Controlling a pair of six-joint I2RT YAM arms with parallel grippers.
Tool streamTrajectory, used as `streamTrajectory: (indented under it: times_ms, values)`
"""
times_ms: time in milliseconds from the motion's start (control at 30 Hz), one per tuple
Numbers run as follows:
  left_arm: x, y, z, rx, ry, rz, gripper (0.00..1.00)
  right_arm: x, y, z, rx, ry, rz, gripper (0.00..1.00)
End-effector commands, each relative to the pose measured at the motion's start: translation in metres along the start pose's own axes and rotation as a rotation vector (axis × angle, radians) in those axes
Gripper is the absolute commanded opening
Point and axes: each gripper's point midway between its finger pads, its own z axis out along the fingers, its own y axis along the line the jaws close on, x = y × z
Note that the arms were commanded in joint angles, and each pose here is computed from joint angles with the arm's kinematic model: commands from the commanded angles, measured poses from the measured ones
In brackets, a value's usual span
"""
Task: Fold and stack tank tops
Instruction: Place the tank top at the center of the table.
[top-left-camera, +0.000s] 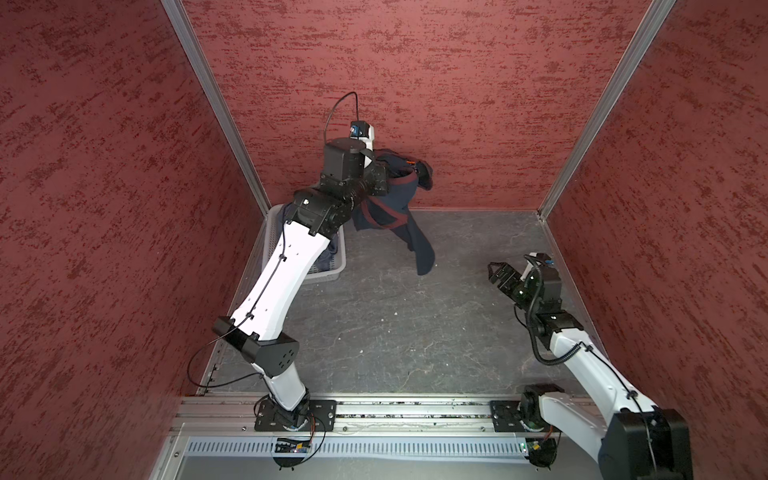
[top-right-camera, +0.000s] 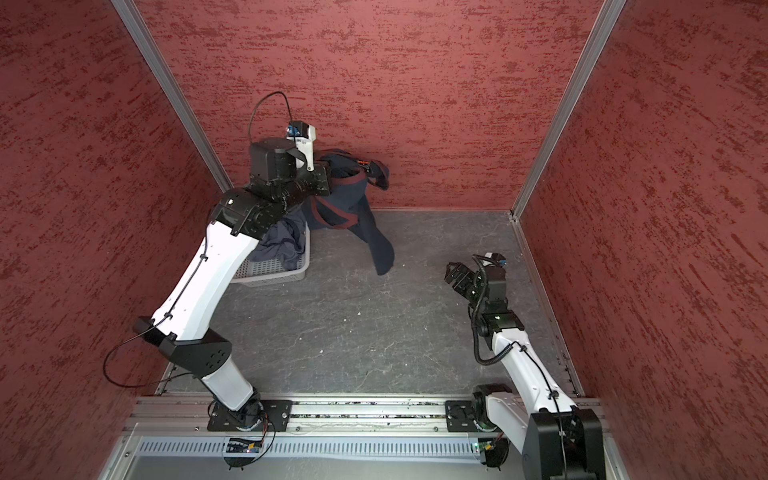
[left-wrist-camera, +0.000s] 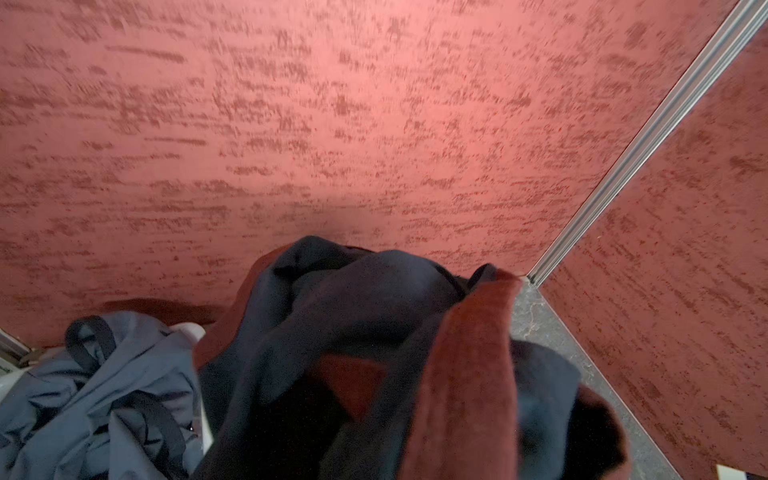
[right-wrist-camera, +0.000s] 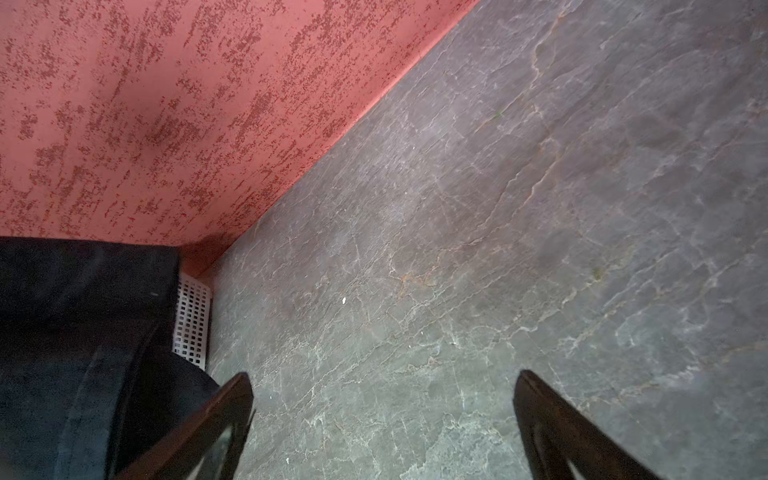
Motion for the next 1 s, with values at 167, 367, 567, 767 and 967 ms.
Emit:
streamTrajectory:
  times_ms: [167,367,567,767,967]
  values:
    - [0.125,0.053,0.069,-0.151,0.241,-0.127,0.08,-0.005,-0.003,-0.002,0.03,-0.024,-0.013,0.99]
    - [0.189,0.092,0.083,-0.255,0.352,-0.154,0.06,-0.001,-0.005,0.003,0.027,-0.012,-0.001,0.99]
    - [0.228,0.144,0.075,-0.412,0.42,-0.157,0.06,0.002,-0.006,0.007,0.026,0.004,0.011,0.99]
    - [0.248,0.19,0.055,-0.52,0.456,-0.17,0.05,0.001,-0.005,0.006,0.027,0.0,0.01,0.99]
    - [0.242,0.204,0.041,-0.549,0.447,-0.162,0.05,-0.001,-0.004,0.007,0.033,0.0,0.008,0.99]
